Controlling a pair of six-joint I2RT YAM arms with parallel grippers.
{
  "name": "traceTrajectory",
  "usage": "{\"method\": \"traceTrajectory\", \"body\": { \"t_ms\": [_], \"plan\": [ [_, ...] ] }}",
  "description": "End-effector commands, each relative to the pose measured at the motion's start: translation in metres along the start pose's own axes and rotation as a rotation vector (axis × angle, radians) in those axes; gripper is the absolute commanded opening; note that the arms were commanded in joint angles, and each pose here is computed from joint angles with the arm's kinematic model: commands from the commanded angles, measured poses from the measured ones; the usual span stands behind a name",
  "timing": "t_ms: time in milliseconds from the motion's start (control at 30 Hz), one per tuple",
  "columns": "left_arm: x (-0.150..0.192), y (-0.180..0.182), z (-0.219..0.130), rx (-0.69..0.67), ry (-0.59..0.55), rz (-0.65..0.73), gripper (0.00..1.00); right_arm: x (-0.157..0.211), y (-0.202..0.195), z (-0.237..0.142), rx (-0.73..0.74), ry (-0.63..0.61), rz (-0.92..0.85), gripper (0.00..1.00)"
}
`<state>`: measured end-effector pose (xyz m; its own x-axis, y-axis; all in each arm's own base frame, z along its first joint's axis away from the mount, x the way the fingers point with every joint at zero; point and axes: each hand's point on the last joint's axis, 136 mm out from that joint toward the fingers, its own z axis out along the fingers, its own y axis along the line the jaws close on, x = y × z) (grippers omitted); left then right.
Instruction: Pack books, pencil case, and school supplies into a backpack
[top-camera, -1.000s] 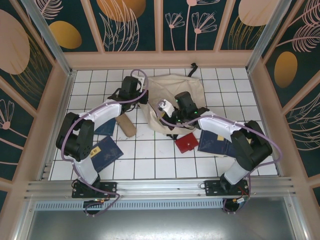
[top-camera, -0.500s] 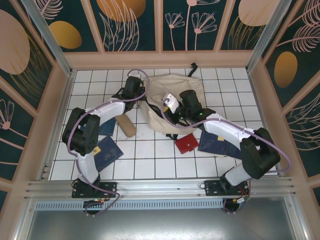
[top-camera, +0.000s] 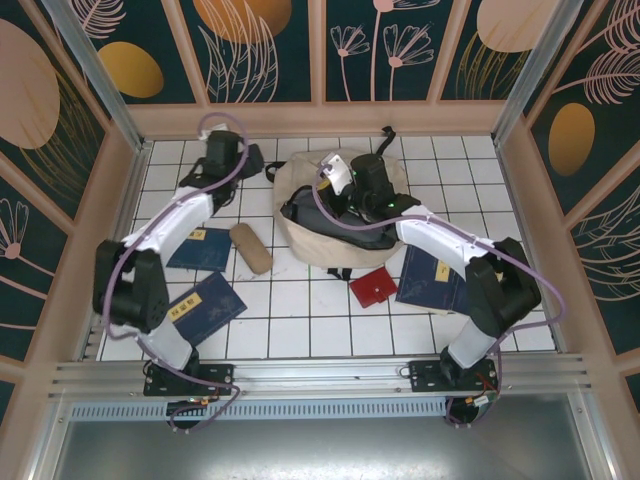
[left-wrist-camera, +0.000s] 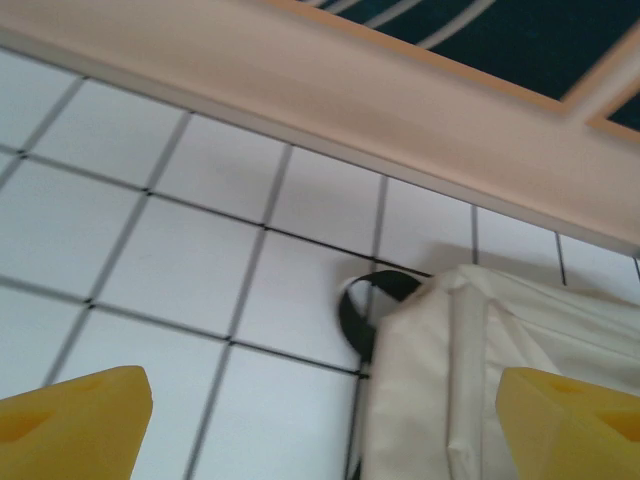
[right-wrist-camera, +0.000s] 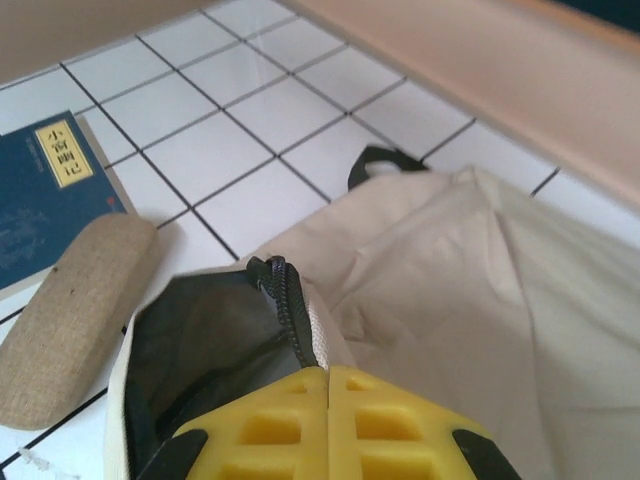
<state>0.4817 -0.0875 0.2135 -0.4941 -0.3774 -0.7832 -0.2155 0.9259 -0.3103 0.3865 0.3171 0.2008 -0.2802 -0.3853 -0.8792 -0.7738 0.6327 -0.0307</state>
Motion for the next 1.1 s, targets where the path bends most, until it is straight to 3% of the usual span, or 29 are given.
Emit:
{"method": "traceTrajectory", "body": {
  "t_ms": [0, 133, 167, 233, 300, 433, 600, 733, 833, 967, 1067],
  "plan": [
    [0.035, 0.050, -0.022, -0.097, 0.125, -0.067, 0.92, -0.003, -0.007, 0.004, 0.013, -0.011, 0.083, 0.00],
    [0.061, 0.059, -0.040, -0.058, 0.181, -0.057, 0.94, -0.003, -0.001, 0.008, -0.030, 0.011, 0.101, 0.02],
    [0.064, 0.057, -0.042, -0.042, 0.188, -0.058, 0.95, -0.005, -0.003, 0.010, -0.023, 0.020, 0.117, 0.10],
    [0.067, 0.048, -0.045, 0.016, 0.205, -0.045, 0.97, -0.012, -0.013, 0.007, 0.011, 0.031, 0.176, 0.35],
    [0.064, 0.039, -0.048, 0.064, 0.204, -0.035, 0.99, -0.021, -0.029, -0.006, 0.067, 0.019, 0.275, 0.51],
    [0.056, 0.018, -0.052, 0.141, 0.203, -0.008, 0.99, -0.016, -0.075, -0.063, 0.208, -0.024, 0.579, 0.62],
    [0.059, -0.028, -0.051, 0.230, 0.223, 0.057, 0.99, 0.091, -0.132, -0.130, 0.523, 0.140, 0.956, 0.64],
    [0.070, -0.071, -0.048, 0.309, 0.265, 0.074, 0.99, 0.185, -0.152, -0.185, 0.762, 0.271, 1.140, 0.63],
    [0.077, -0.105, -0.052, 0.391, 0.292, 0.067, 0.99, 0.235, -0.154, -0.217, 0.873, 0.316, 1.236, 0.66],
    [0.091, -0.156, -0.066, 0.504, 0.336, 0.073, 0.99, 0.280, -0.147, -0.231, 0.899, 0.364, 1.318, 0.68],
    [0.109, -0.199, -0.080, 0.605, 0.391, 0.070, 0.97, 0.298, -0.131, -0.213, 0.775, 0.387, 1.385, 0.66]
  ]
}}
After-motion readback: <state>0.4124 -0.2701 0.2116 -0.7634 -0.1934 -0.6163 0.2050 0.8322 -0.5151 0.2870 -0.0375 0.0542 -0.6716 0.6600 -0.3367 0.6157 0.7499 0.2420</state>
